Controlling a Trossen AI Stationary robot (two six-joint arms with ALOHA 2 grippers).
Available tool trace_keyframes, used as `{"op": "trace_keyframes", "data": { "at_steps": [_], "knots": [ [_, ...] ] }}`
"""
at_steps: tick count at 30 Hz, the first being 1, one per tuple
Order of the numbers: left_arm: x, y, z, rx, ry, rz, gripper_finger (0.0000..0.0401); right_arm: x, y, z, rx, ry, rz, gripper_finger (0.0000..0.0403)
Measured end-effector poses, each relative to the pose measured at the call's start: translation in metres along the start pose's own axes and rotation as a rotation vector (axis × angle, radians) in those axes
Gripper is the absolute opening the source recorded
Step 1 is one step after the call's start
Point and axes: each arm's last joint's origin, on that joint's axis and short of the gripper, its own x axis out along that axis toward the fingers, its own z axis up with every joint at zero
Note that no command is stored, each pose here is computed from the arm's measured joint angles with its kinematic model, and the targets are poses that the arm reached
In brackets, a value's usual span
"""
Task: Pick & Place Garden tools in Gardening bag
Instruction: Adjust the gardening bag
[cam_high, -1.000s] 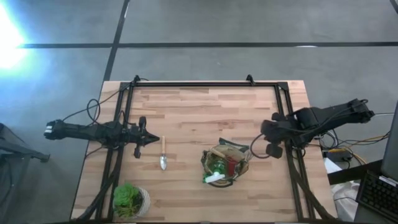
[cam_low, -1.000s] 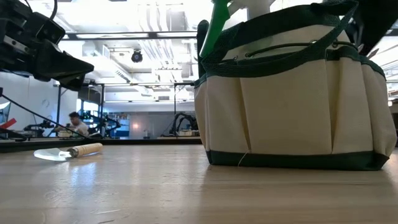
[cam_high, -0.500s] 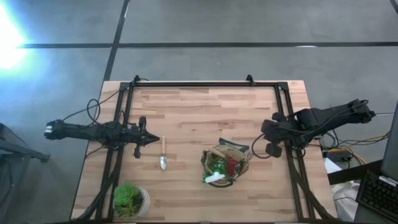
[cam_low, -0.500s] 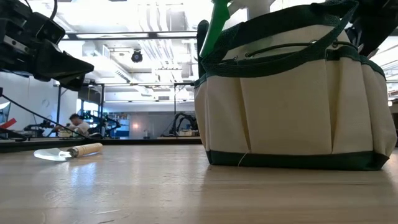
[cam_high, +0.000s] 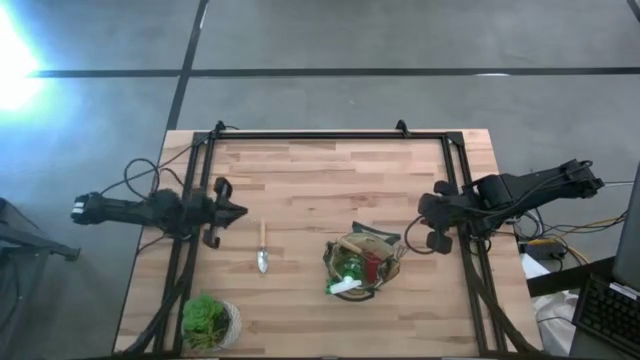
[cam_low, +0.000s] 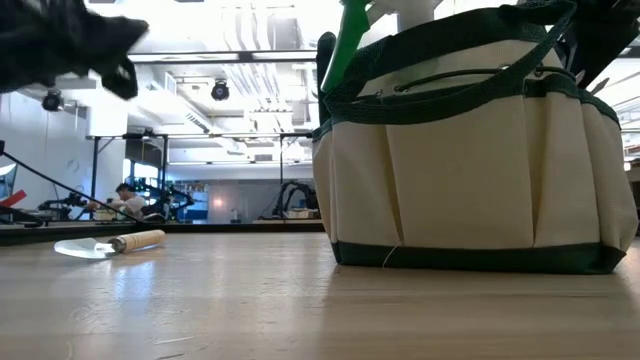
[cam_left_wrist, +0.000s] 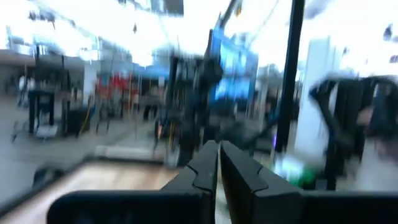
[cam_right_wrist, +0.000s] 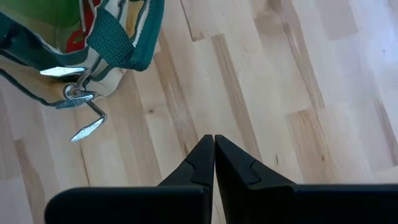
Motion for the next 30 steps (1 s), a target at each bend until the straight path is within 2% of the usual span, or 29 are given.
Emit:
{"op": "trace_keyframes", "data": {
  "at_steps": [3, 7, 13, 20, 25, 27, 30],
  "knots": [
    [0.000, -0.001, 0.012, -0.005, -0.091, -0.008, 0.0023, 0.000, 0.000, 0.000, 0.000, 0.000, 0.000, 0.0008],
    [0.003, -0.002, 0.025, 0.007, -0.082, -0.012, 0.0023, 0.000, 0.000, 0.000, -0.014, -0.001, 0.000, 0.0008],
    [0.019, -0.005, 0.047, 0.014, 0.021, -0.006, 0.0023, 0.000, -0.001, 0.003, -0.007, -0.015, 0.002, 0.0008],
    [0.057, -0.009, 0.060, 0.069, 0.177, -0.001, 0.0023, 0.002, -0.002, 0.013, -0.048, -0.094, 0.032, 0.0008],
    [0.085, -0.013, 0.064, -0.013, 0.361, -0.014, 0.0023, 0.004, -0.005, 0.012, -0.044, -0.077, 0.033, 0.0008],
    [0.094, -0.016, 0.057, -0.032, 0.467, -0.046, 0.0023, 0.006, -0.005, 0.011, -0.044, -0.066, 0.034, 0.0008],
    [0.110, -0.028, 0.061, -0.036, 0.499, -0.102, 0.0023, 0.012, -0.006, 0.007, -0.045, -0.043, 0.025, 0.0008]
  ]
}}
